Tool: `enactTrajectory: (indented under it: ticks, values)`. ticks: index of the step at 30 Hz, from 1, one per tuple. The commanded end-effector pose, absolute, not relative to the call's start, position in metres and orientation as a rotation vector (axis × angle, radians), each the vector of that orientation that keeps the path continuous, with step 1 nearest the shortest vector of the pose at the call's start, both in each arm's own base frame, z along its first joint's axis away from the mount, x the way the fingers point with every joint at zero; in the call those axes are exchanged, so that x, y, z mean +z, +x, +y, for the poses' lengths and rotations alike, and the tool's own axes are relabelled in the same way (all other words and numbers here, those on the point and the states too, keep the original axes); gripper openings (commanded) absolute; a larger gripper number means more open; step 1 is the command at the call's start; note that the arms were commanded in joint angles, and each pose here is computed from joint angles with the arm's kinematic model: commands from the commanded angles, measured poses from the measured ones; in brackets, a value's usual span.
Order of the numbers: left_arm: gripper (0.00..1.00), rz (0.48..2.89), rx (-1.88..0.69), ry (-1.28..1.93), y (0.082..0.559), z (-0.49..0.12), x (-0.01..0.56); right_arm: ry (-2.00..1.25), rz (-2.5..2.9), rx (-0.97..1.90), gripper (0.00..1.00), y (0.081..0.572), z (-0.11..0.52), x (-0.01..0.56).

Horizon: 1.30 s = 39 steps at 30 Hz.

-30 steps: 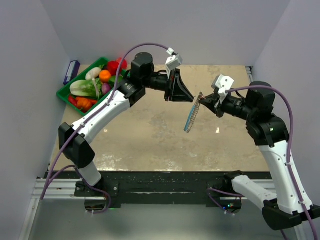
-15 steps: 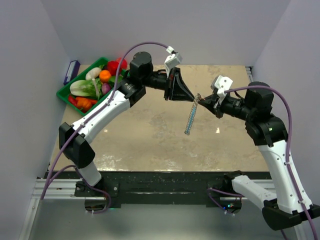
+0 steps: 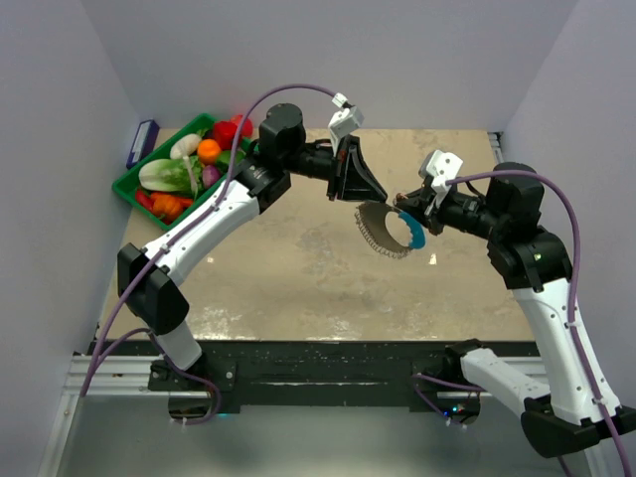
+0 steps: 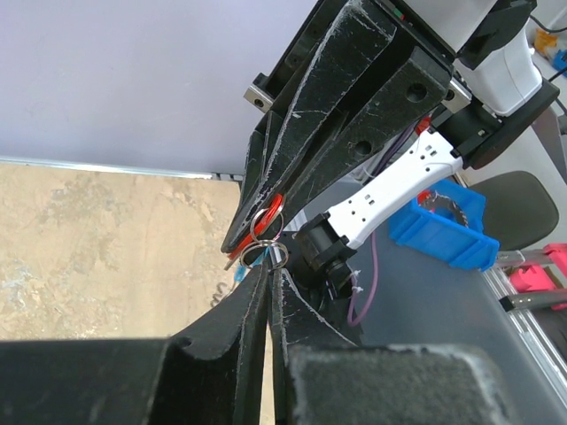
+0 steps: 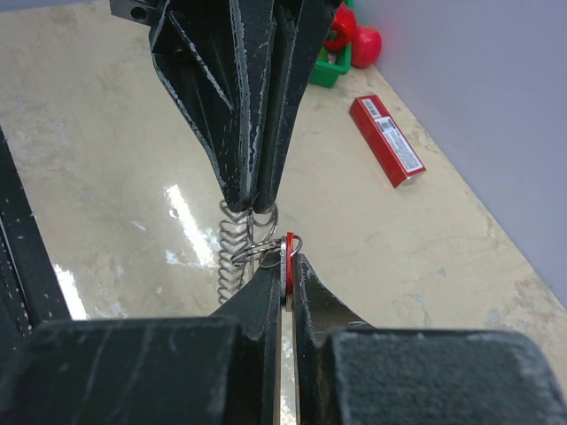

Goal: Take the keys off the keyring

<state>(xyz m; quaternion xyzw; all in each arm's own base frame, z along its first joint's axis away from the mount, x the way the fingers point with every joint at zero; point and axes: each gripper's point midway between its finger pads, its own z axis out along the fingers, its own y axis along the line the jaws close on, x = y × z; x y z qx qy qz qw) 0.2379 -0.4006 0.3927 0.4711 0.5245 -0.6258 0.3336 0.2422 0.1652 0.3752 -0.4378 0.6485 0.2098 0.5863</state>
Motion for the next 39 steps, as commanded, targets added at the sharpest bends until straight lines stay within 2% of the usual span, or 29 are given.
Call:
enactTrajectory:
  ticks: [1,13,19,31,39]
  values:
    - [0.11,1.342,-1.624,1.252,0.236,-0.402,0.392,-1.019,1.425,0.477,0.0,0.237,0.166,0.401]
    - [0.14,1.308,-1.385,1.435,0.213,-0.42,0.373,-0.996,1.419,0.476,0.0,0.239,0.166,0.41]
    - [0.17,1.276,-1.264,1.455,0.222,-0.42,0.379,-0.993,1.424,0.477,0.0,0.24,0.166,0.409]
    - [0.18,1.279,-1.129,1.471,0.231,-0.418,0.372,-0.974,1.42,0.507,0.0,0.237,0.168,0.416]
    - [0.19,1.266,-1.14,1.463,0.23,-0.421,0.378,-0.961,1.426,0.492,0.0,0.241,0.166,0.415]
